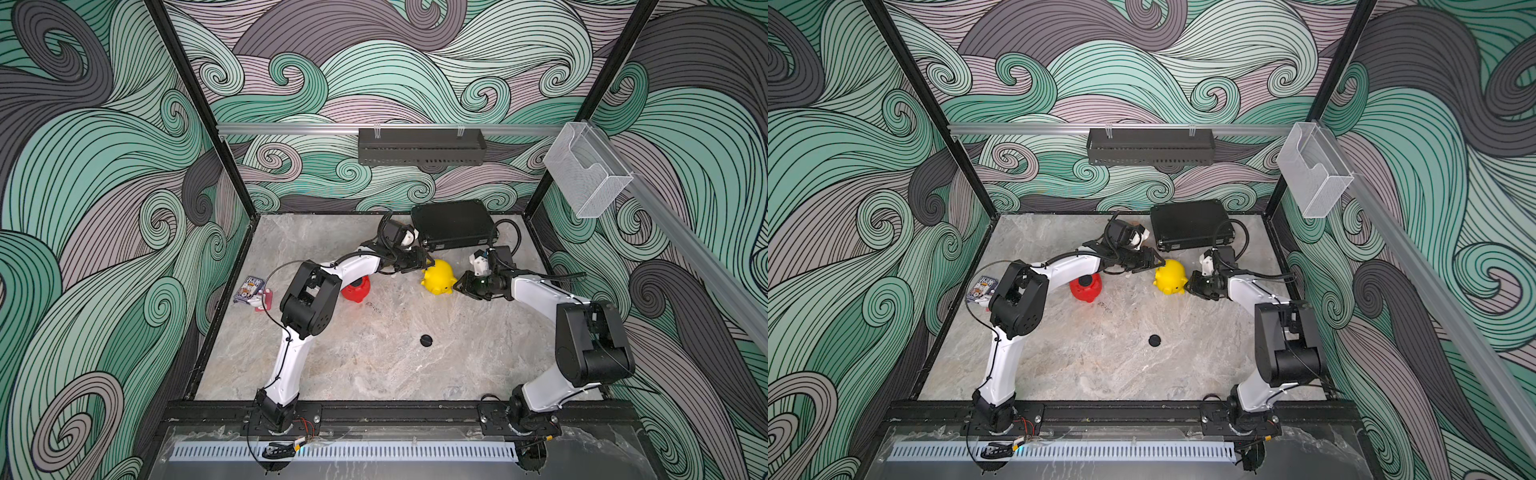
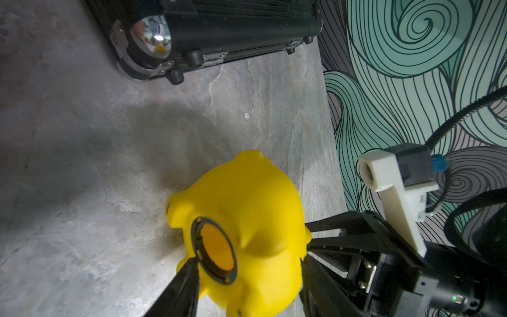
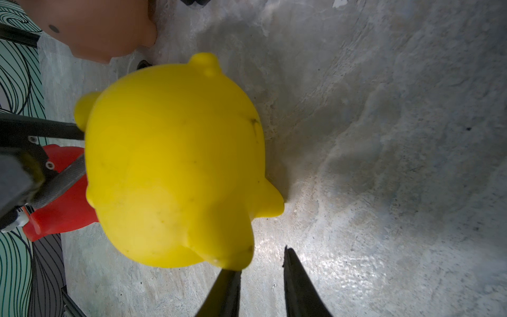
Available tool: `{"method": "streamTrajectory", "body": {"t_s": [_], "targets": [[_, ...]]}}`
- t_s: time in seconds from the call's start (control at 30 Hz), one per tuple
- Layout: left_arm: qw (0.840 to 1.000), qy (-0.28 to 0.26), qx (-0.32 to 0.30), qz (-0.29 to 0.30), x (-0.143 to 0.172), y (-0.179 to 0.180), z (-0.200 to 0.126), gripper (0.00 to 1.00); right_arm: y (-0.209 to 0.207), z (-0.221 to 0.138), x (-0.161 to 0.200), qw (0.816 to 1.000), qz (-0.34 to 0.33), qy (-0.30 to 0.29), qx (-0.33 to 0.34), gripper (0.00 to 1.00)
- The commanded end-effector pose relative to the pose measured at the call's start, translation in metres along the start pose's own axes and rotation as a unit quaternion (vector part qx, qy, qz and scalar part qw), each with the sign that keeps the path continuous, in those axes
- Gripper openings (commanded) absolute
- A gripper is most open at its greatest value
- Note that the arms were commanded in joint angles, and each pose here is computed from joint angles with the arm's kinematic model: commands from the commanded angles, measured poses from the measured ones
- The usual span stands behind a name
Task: Close piggy banks
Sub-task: Turn over the piggy bank at the center of the board.
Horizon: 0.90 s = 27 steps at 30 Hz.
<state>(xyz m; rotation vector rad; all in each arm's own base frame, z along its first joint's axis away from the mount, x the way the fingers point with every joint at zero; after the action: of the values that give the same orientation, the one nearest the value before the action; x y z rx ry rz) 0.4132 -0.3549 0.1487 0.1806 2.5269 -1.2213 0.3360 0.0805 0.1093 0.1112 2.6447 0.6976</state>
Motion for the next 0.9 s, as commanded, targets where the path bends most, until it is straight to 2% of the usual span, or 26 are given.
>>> {"method": "streamTrajectory", "body": {"t_s": [0.0,0.23,0.57,0.67,0.87], "targets": [[1.000,0.002,0.023,0.003,-0.004,-0.009,0.004,0.58,0.000,0.001,-0.003,1.000,-0.001,0.001,-0.005,0.29],[1.000,-0.003,0.012,-0.001,0.000,-0.004,0.001,0.58,0.007,-0.005,-0.005,0.999,-0.007,-0.017,-0.027,0.32],[1.000,-0.004,0.012,-0.001,0.000,-0.005,-0.001,0.58,0.021,-0.035,-0.018,0.996,-0.036,-0.076,-0.024,0.52],[1.000,-0.003,0.012,-0.004,-0.001,-0.005,0.001,0.58,0.022,-0.037,-0.023,0.995,-0.041,-0.088,-0.023,0.55],[1.000,0.000,0.012,-0.010,0.005,-0.004,-0.001,0.58,0.020,-0.027,-0.026,0.996,-0.030,-0.077,-0.026,0.53]]}}
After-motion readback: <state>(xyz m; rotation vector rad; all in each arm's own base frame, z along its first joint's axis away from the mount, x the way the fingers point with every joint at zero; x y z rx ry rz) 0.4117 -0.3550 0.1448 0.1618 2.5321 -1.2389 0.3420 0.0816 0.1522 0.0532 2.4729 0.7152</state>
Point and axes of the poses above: each gripper's point midway between its finger pads, its own z axis out along the fingers, its own y axis along the line the jaws close on, x = y × z, the point moved 6 cm from there along -z, back along the fingers, and after that the axes turned 3 degrees about -z, right-handed, at the moved point
